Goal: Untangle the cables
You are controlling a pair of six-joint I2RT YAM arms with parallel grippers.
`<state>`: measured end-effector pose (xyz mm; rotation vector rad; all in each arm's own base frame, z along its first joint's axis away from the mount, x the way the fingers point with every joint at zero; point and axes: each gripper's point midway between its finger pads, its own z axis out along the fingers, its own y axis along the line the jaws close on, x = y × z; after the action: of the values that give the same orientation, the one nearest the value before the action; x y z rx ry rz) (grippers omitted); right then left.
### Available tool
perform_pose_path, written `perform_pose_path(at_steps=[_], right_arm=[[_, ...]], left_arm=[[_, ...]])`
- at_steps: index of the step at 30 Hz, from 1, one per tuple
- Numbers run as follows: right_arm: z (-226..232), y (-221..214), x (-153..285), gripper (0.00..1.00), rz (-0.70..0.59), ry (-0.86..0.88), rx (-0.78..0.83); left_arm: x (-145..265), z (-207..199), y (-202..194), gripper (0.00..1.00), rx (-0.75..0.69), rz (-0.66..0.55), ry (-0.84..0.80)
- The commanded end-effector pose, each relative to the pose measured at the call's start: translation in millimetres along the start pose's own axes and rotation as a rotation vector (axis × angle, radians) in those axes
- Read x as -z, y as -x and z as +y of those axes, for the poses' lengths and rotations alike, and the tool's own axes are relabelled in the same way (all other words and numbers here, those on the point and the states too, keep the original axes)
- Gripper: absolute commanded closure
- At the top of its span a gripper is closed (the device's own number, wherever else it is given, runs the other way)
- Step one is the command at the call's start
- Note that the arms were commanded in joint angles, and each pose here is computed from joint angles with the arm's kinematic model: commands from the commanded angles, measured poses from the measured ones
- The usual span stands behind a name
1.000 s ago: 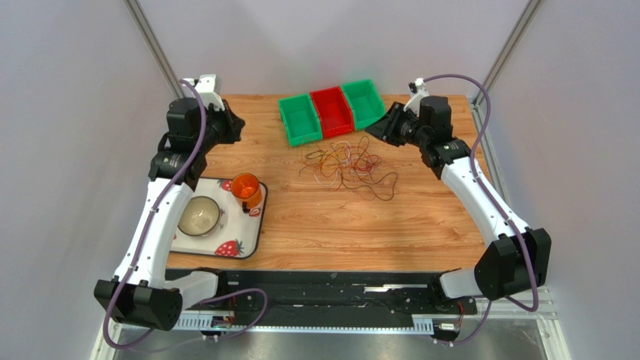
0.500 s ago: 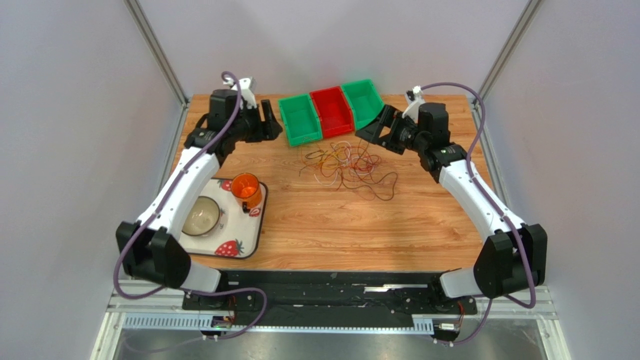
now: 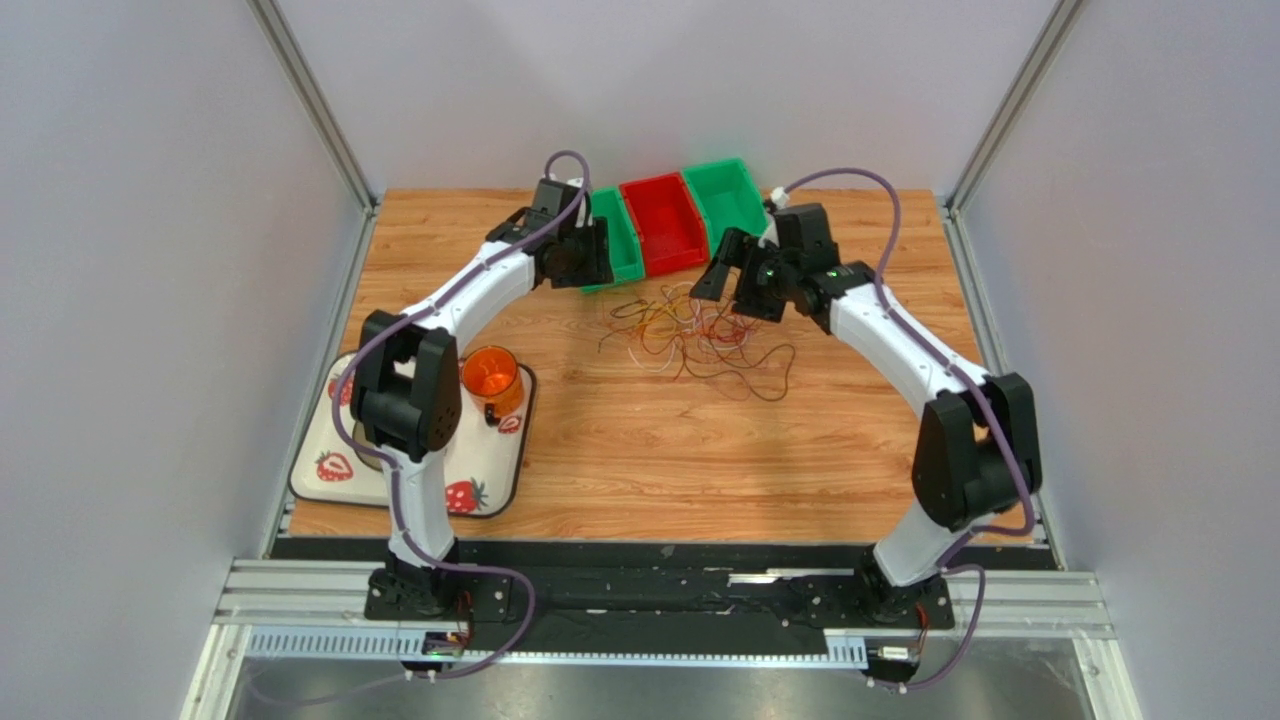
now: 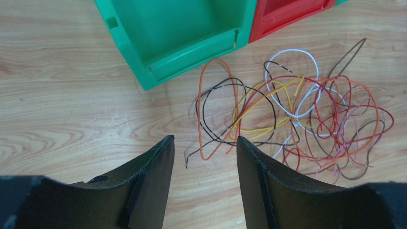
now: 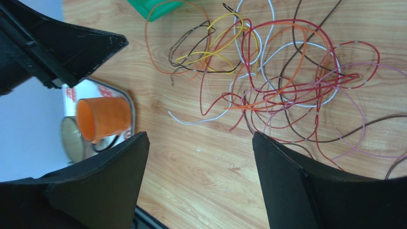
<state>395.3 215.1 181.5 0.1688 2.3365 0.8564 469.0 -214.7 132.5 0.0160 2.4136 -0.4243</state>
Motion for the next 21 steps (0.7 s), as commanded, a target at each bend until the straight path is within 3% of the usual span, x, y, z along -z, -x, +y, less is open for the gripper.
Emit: perform_pose_path(at_steps=[1, 9, 16, 21], right_arm=[[-1.4, -2.4, -29.0, 0.17, 0.031, -0.161, 0.122], [3.4, -6.2, -72.4, 0.18, 0.003, -0.303, 0.323], [2.8, -8.6, -107.0, 0.31, 0.034, -0.324, 0.363], [5.3, -3.6, -115.8, 0.34, 0.015, -0.340, 0.387]], left_arm=[[-5.2, -15.2, 18.0, 0.41, -0.009, -0.051, -0.009], [-19.9, -13.2, 3.9, 0.41, -0.038, -0.019, 0.013], [-28.6, -8.5, -6.1, 0.49, -0.026, 0.001, 0.025], [-34.5, -9.6, -11.4, 0.53, -0.030, 0.020, 0.011]])
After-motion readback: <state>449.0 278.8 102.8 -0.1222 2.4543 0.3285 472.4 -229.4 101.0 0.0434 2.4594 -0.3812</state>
